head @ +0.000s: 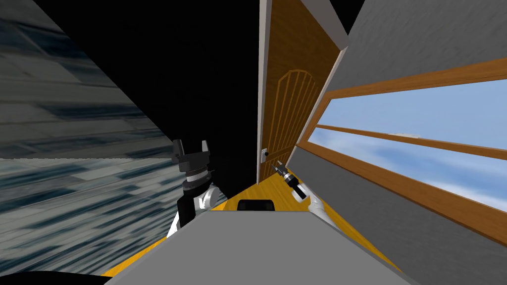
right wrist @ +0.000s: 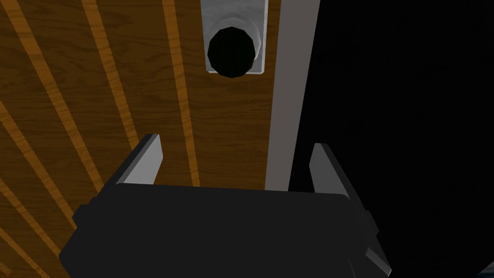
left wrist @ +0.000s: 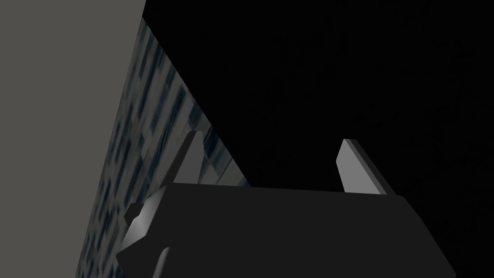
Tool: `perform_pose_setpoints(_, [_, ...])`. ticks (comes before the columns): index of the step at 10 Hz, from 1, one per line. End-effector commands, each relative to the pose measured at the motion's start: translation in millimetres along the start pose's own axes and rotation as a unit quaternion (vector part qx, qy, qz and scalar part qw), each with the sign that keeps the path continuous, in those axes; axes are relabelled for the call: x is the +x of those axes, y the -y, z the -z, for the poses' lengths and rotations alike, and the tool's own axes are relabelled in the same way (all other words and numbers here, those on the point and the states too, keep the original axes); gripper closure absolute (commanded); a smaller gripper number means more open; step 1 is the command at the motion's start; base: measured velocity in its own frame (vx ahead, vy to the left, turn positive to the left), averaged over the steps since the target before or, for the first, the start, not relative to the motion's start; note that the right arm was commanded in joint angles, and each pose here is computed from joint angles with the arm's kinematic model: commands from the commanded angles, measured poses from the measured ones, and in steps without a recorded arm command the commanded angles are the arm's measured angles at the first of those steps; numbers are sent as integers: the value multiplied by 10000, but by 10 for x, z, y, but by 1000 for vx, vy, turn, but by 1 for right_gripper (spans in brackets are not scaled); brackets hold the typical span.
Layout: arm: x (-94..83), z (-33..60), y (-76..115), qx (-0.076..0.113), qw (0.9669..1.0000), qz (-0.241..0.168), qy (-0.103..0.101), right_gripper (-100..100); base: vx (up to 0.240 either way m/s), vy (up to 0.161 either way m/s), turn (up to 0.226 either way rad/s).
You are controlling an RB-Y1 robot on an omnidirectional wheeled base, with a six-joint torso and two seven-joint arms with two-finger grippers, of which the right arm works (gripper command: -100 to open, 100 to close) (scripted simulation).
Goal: Pull the door open
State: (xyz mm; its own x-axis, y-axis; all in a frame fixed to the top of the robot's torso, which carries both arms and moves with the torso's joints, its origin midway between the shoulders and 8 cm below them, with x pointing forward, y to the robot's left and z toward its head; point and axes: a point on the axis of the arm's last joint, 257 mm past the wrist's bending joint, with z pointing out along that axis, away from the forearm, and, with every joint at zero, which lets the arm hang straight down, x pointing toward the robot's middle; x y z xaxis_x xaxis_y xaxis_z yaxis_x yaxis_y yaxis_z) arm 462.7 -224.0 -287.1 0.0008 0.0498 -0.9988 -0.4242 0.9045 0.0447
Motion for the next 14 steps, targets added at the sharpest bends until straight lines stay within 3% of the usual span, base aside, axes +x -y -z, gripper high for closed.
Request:
perform_pose_setpoints(1, [78,16,34,-28,9998,191,-94,-100,77,-44,58])
perform_pose_setpoints(8, [85,-196,149,247,9996,126,-74,-100,139,58,77])
perform_pose_setpoints(10, [83,-204,147,251,9996,125,-70,-100,117,10,30])
perform_pose_setpoints(11, [83,-204,147,251,9996,125,-70,100,-5,-3,-9])
perform_pose_setpoints(14, [83,-204,147,251,9996,125,-70,100,-18,-5,1])
